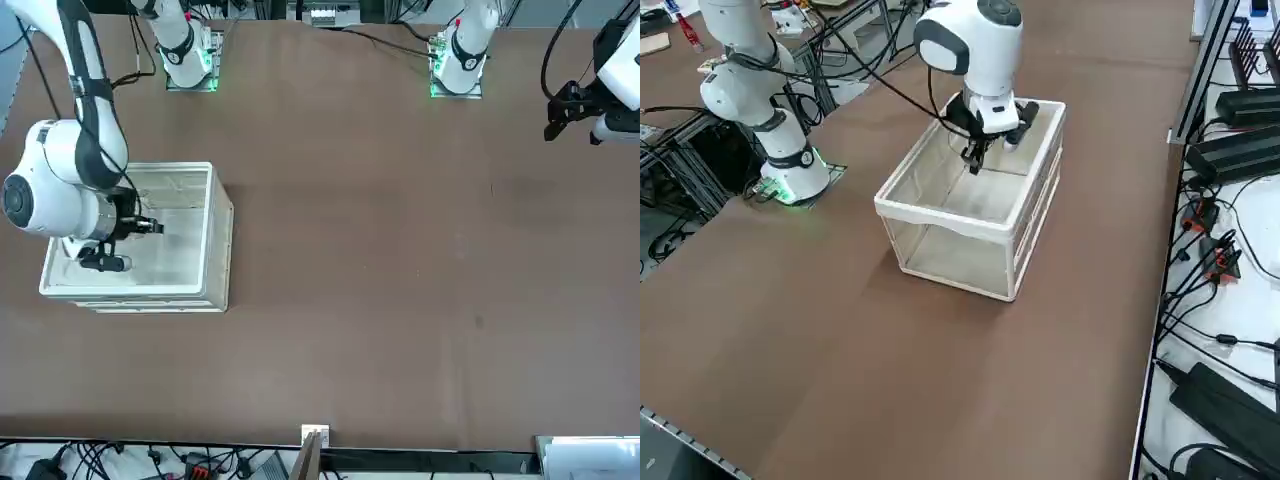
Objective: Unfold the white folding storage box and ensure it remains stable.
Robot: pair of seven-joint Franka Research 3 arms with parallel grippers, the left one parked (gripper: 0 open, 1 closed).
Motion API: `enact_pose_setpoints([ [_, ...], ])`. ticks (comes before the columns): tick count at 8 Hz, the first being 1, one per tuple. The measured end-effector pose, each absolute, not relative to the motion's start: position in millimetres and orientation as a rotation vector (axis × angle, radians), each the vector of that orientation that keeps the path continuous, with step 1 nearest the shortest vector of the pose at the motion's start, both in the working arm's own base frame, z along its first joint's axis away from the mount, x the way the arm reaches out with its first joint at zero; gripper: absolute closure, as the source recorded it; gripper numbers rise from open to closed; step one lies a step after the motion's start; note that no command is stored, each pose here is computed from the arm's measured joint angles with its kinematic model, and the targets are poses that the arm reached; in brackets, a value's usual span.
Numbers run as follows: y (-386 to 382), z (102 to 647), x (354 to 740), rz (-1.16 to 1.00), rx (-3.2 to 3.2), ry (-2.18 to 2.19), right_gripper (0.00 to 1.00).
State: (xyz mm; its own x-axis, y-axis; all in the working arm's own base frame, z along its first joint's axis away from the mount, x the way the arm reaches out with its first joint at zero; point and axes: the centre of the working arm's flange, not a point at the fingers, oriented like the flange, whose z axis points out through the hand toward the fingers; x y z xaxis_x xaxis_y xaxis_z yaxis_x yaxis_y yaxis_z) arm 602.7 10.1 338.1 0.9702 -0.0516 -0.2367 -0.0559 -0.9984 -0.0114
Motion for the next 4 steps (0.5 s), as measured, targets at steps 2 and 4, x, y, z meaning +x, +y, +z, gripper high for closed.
enact_pose_setpoints([
  [2,-2,331,603,0.406,-3.322,0.023,0.99],
  [4,1,313,604,0.444,-3.493,-0.039,0.99],
])
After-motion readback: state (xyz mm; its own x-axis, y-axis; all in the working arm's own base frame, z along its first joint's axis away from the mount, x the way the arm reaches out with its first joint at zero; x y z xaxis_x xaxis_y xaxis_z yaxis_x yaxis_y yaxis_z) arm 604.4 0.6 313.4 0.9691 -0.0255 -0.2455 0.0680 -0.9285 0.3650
